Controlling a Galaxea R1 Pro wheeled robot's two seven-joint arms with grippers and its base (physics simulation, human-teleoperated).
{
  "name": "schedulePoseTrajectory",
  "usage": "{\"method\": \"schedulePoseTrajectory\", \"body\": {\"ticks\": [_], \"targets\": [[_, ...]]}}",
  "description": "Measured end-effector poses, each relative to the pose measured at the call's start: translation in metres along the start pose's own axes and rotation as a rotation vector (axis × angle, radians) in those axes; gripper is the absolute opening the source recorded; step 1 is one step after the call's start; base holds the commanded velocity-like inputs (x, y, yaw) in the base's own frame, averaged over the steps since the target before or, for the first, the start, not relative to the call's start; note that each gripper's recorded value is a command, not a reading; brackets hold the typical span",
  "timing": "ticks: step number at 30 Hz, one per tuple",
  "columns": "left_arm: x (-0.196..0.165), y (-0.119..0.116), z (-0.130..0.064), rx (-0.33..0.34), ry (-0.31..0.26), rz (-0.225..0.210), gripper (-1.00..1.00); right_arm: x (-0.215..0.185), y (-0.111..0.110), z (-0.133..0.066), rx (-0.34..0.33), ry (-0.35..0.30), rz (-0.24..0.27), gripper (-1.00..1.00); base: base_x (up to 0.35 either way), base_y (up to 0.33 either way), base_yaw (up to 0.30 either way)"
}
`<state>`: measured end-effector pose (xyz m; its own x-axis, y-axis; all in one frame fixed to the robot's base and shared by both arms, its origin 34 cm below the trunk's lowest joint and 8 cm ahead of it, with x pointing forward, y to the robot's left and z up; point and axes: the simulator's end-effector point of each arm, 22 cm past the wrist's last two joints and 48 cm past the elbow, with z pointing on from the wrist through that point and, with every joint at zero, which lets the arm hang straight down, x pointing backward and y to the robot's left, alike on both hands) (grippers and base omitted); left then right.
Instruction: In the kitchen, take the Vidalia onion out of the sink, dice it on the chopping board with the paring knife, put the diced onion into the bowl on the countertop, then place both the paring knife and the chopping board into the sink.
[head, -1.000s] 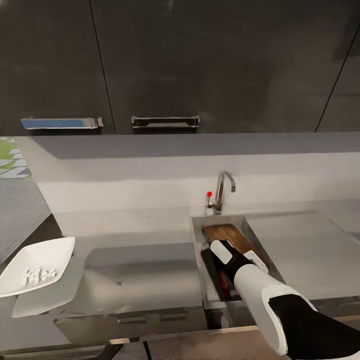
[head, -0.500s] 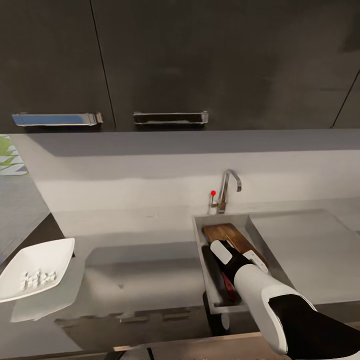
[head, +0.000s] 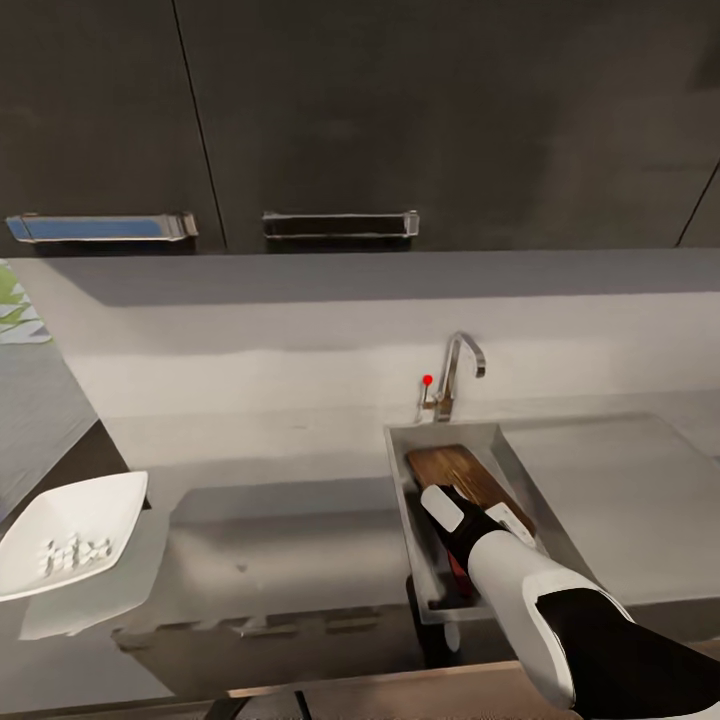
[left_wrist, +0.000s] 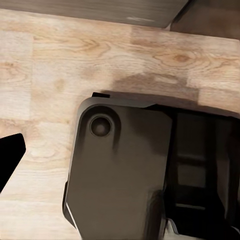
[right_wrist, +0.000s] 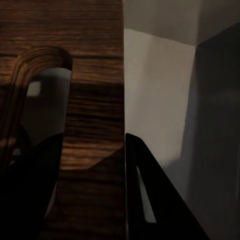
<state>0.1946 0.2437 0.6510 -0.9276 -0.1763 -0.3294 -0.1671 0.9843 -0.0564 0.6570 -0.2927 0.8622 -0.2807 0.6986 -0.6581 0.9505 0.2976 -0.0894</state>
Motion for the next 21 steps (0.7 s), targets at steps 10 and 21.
{"method": "schedulePoseTrajectory", "body": {"ticks": [10,21], "targets": [[0.0055,0.0009,-0.0007,-0.003,0.016,0.000,1.00,0.0061,-0.0012,0.0061,0.010,0.004,-0.008,-1.00,0.000,0.000,0.000],[0.0062,0.0011,-0.0008,-0.003,0.018,0.000,1.00,0.0043,-0.0014,0.0065,0.012,-0.006,0.012,1.00,0.000,0.000,0.000]]}}
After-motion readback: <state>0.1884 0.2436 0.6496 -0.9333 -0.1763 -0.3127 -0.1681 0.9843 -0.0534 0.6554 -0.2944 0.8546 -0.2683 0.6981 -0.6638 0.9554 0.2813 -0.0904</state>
